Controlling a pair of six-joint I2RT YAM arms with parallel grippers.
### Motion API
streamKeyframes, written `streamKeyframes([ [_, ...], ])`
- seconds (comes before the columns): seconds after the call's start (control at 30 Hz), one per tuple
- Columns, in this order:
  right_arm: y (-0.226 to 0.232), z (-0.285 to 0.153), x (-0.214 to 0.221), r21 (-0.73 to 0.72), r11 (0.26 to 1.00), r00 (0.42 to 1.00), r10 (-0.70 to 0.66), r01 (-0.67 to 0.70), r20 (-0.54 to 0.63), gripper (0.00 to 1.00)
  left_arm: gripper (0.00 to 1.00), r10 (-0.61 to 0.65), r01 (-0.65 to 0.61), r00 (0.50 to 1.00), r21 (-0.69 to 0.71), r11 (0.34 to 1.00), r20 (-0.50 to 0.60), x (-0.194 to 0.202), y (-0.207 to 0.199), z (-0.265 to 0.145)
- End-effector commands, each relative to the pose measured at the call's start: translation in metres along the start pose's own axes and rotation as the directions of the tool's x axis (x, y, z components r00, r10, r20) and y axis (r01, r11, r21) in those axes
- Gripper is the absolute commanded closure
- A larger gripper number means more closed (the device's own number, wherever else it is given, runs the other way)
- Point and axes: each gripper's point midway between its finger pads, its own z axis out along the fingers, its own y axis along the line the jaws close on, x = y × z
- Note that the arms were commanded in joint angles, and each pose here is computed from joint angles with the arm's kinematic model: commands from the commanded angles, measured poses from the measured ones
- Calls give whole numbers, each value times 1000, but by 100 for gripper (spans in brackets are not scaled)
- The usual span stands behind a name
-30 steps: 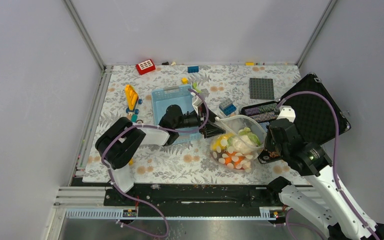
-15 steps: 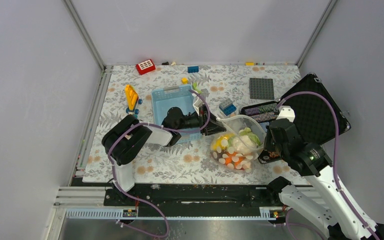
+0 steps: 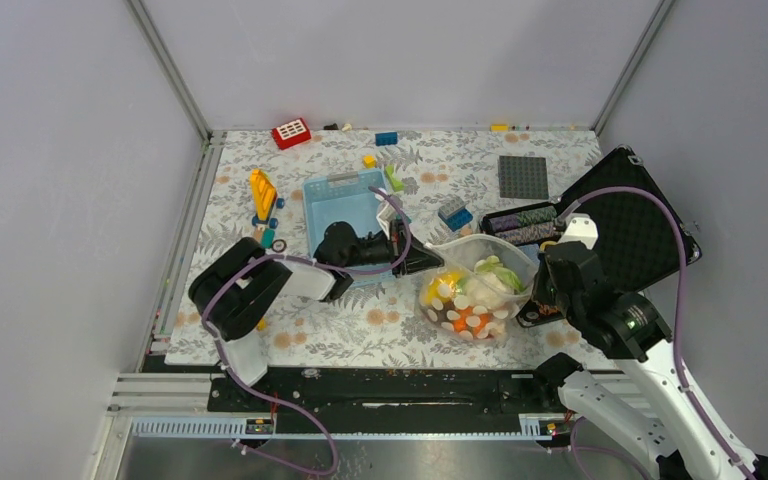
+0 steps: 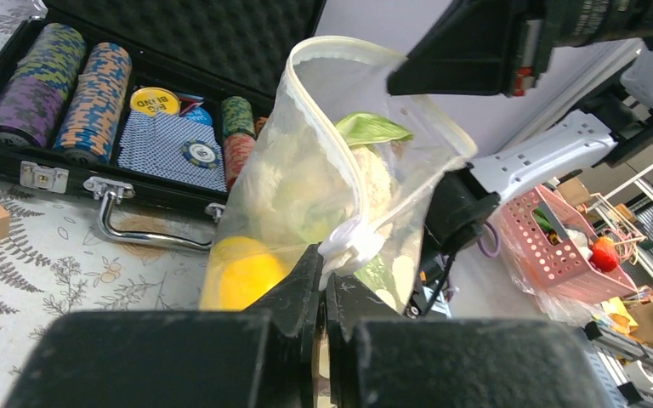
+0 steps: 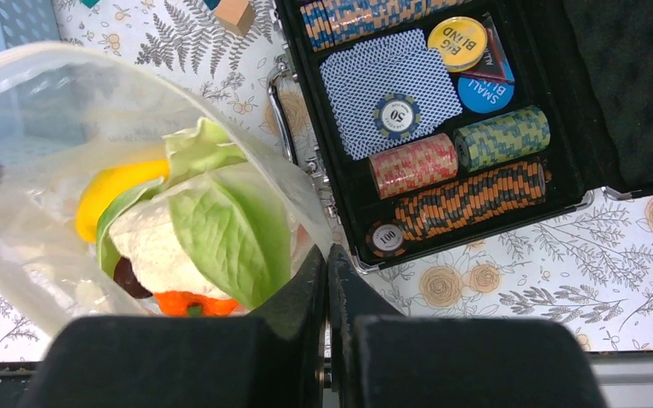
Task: Place the food in the zip-top bag and seal the zipper
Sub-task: Zip the zipper food storage bag at the center of the board.
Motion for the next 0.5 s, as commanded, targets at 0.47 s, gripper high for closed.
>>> streamKeyframes([
  [0.47,-6,2,-23,15,999,989,-37,35,145,65,100,299,-299,954,-122,946,-21,-32,-87,-50],
])
